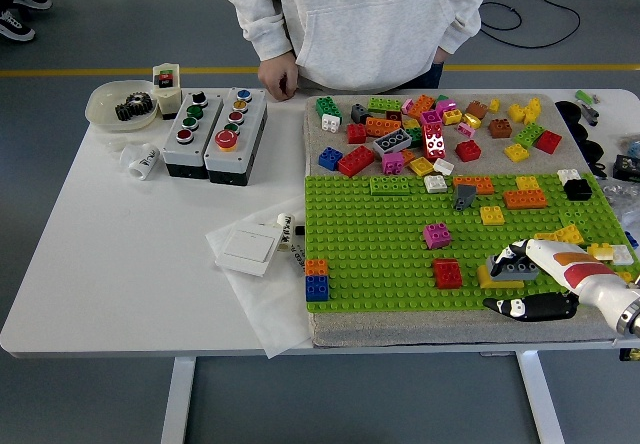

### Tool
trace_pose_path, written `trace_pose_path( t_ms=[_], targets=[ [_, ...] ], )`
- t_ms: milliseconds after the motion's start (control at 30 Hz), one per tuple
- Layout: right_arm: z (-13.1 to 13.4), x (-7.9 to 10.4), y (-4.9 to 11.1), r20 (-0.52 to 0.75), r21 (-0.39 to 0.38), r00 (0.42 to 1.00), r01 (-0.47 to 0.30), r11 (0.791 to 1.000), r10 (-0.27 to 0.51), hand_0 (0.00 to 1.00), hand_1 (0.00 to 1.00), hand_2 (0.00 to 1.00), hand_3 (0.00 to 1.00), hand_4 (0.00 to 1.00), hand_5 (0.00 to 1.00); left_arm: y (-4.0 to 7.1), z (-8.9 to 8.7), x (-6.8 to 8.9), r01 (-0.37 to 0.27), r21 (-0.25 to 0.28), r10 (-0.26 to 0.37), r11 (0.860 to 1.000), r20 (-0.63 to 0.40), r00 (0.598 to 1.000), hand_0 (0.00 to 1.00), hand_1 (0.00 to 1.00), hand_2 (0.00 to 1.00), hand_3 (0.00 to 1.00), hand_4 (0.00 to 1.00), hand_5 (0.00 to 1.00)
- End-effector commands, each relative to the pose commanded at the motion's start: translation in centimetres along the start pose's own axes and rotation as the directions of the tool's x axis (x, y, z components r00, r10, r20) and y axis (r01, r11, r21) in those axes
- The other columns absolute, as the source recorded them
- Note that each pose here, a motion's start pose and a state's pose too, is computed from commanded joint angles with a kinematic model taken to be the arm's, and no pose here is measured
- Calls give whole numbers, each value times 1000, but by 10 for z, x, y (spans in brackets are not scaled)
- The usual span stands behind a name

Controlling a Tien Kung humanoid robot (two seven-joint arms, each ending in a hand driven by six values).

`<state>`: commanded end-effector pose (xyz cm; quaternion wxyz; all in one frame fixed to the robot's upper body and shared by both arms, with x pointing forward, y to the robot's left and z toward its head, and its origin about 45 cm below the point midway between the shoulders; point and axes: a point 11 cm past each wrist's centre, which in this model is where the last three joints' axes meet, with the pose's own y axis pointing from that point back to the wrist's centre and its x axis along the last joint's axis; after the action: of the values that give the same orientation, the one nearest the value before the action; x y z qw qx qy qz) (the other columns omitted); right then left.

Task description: Pick up the brick,pile it on top of brick,press brick,pick up the brick,pile it on top of brick,press brick

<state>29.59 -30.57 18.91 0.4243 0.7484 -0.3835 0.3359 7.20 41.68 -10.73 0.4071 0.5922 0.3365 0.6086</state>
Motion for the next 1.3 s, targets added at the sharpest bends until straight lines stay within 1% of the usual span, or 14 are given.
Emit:
trace_pose_path(
  t_ms=[300, 667, 1033, 1300],
  targets=[
    [-1, 0, 0, 0, 4, 1000, 0, 1000, 0, 653, 653, 705, 571, 895, 524, 0, 1, 0, 0, -1, 0, 1000, -1, 1000, 771, 795, 840, 621, 651, 692],
    [-16, -2, 1, 1, 46, 1000, 8, 999, -8, 653, 652, 705, 571, 895, 523, 0, 0, 0, 0, 0, 0, 1000, -2, 1000, 772, 795, 839, 621, 652, 693],
    [-15, 1, -1, -1, 44, 1000, 1, 999, -1, 654, 652, 705, 569, 895, 524, 0, 0, 1, -1, -1, 1, 1000, -3, 1000, 771, 794, 839, 621, 651, 693],
    [-24, 9, 2, -21, 71, 999, -28, 997, 30, 653, 653, 705, 569, 896, 524, 0, -2, 1, -3, 4, 3, 1000, -3, 1000, 772, 794, 840, 621, 651, 693]
  ],
)
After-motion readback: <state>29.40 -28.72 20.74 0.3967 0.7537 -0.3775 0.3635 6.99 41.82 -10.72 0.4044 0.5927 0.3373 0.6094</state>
